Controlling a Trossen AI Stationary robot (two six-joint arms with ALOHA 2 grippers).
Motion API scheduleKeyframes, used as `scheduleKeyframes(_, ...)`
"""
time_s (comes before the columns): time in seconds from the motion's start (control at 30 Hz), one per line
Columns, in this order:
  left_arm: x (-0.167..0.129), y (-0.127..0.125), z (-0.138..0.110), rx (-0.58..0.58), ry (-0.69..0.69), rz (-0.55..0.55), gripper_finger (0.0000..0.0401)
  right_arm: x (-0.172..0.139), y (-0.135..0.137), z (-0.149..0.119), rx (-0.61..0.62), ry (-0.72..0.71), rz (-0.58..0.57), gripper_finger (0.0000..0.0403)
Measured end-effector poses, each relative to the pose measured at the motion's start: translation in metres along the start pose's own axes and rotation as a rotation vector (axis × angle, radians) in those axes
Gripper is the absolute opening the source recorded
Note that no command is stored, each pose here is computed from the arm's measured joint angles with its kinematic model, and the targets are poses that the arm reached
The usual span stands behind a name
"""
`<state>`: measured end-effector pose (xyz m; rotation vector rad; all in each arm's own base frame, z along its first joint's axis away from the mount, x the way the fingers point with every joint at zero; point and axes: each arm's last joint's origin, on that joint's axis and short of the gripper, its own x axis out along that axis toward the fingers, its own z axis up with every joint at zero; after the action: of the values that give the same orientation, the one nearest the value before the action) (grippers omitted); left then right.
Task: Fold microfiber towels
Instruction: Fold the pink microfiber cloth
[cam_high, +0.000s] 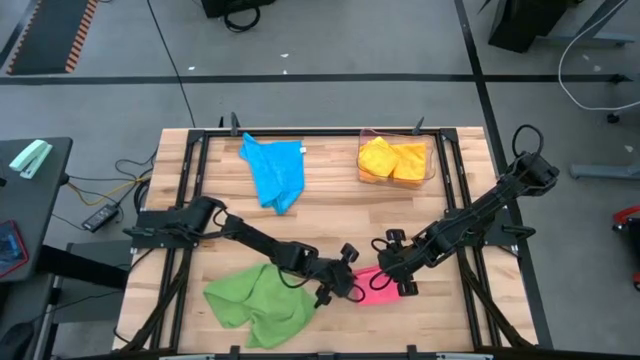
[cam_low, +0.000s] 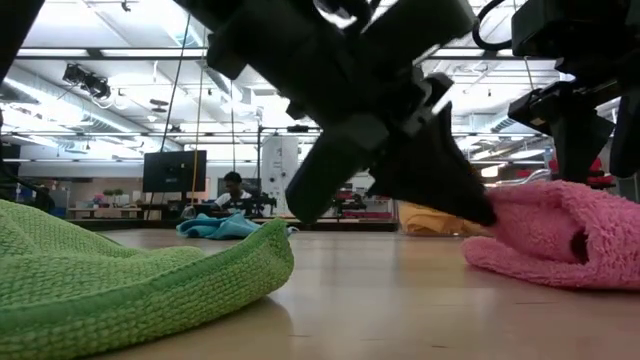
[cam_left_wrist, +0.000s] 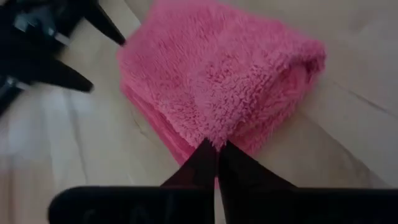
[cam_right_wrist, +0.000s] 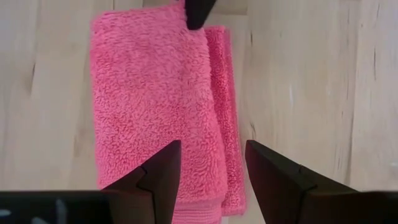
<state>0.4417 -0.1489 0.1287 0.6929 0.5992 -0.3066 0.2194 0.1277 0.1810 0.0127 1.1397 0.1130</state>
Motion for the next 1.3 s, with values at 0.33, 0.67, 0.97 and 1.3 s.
scheduleKeyframes(0.33, -0.003, 0.010, 0.001, -0.003, 0.002, 0.049, 0.0055, 0.000, 0.000, 0.000, -0.001, -0.024, -0.047, 0.0188)
scheduleKeyframes(0.67, 0.003, 0.019, -0.016, -0.091, 0.075, 0.034, 0.0018, 0.000, 0.000, 0.002, -0.001, -0.044, -0.064, 0.0188)
scheduleKeyframes(0.97, 0.008, 0.021, -0.020, -0.189, 0.079, 0.081, 0.0109, 0.008, 0.004, -0.002, 0.029, -0.118, -0.053, 0.0189)
scheduleKeyframes(1.3, -0.013, 0.025, -0.012, -0.159, 0.143, 0.039, 0.0223, 0.033, -0.018, -0.024, 0.211, -0.157, -0.037, 0.0238)
